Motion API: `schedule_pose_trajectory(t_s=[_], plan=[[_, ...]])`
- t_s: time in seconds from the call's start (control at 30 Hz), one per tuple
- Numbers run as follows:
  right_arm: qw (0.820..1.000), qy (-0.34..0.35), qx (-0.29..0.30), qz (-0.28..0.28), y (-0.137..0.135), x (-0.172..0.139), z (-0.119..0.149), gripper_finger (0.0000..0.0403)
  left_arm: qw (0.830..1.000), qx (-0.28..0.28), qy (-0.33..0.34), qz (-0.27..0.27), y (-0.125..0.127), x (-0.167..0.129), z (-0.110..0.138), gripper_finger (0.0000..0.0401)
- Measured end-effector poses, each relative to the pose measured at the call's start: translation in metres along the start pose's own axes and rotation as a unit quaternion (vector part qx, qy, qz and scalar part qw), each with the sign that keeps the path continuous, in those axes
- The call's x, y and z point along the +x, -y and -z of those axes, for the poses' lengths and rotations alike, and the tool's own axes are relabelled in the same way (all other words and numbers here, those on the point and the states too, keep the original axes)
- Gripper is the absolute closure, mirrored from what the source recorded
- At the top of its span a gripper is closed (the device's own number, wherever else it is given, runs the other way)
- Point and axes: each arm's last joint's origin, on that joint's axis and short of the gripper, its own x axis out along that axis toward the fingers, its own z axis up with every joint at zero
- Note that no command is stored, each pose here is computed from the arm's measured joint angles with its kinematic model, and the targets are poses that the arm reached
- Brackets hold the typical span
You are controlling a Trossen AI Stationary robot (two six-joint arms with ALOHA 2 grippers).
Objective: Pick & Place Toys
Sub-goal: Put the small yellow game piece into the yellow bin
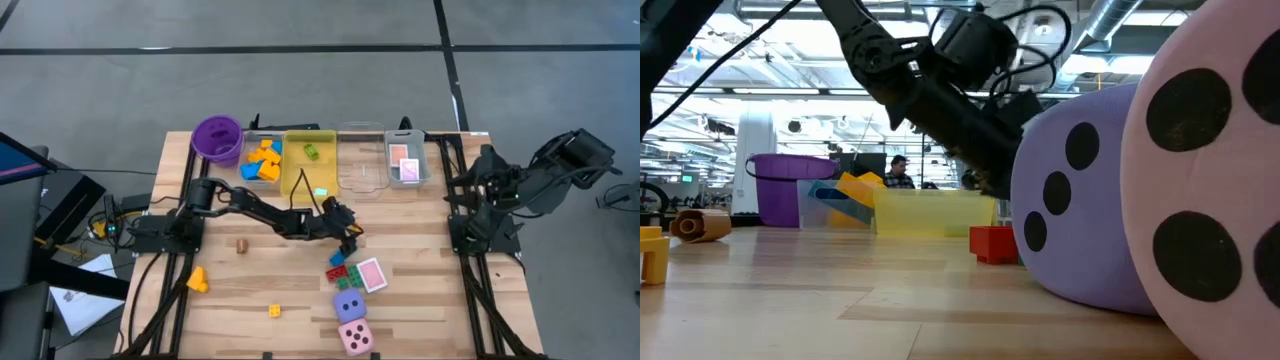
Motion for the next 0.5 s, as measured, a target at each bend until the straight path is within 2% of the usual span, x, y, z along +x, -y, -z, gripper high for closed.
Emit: schedule_pose_trajectory(t_s=[0.1, 0.2, 0.5], plan=[[1.000, 0.003, 0.003, -0.003, 0.003, -0.002, 0.000, 0.0235, 0.999, -0.016, -0.029, -0.006, -0.002, 0.000, 0.006, 0.0079], [1.000, 0.003, -0.009, -0.003, 0.003, -0.002, 0.001, 0.0235, 0.999, -0.032, -0.030, 0.006, -0.002, 0.000, 0.005, 0.0079], [1.000, 0.003, -0.027, -0.002, 0.003, -0.002, 0.000, 0.0235, 0.997, -0.023, -0.071, 0.032, -0.001, -0.001, 0.012, 0.0080]])
